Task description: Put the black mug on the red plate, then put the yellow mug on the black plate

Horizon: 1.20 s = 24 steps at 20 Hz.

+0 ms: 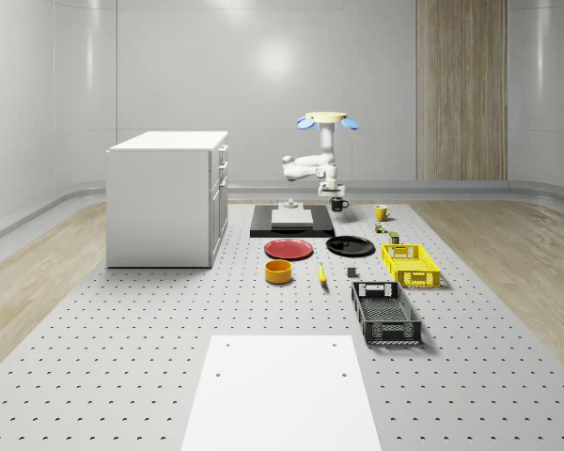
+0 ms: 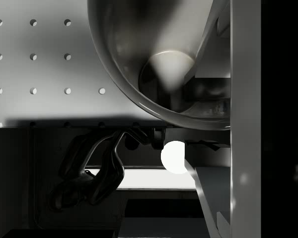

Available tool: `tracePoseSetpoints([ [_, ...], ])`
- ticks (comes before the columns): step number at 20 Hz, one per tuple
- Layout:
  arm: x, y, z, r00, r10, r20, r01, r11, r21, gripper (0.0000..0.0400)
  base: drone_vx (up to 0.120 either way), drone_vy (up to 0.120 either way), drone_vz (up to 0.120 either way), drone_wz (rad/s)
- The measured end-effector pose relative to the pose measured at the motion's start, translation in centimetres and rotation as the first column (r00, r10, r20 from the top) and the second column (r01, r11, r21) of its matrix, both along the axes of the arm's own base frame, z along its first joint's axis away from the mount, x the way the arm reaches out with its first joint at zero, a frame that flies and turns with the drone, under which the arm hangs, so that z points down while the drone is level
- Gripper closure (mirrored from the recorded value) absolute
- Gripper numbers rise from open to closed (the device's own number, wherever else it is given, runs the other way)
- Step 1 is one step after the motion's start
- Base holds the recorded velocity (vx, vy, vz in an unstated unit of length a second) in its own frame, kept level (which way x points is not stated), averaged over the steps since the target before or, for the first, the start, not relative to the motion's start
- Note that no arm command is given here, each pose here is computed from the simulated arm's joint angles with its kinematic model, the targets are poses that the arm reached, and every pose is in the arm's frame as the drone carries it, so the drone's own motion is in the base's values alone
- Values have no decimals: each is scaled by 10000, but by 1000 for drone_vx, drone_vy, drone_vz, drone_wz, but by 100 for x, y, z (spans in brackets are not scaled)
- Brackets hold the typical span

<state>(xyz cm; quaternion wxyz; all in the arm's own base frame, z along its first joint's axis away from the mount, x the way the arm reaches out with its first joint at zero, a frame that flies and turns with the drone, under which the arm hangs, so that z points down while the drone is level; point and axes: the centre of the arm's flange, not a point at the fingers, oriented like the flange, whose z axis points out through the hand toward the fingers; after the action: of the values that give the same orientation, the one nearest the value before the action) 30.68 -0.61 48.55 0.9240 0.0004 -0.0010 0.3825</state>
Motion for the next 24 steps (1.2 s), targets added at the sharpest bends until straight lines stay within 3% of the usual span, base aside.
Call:
tracePoseSetpoints([
  [24, 0, 0, -8, 10000, 2, 0, -2, 10000, 1, 290, 120, -120, 0, 0],
])
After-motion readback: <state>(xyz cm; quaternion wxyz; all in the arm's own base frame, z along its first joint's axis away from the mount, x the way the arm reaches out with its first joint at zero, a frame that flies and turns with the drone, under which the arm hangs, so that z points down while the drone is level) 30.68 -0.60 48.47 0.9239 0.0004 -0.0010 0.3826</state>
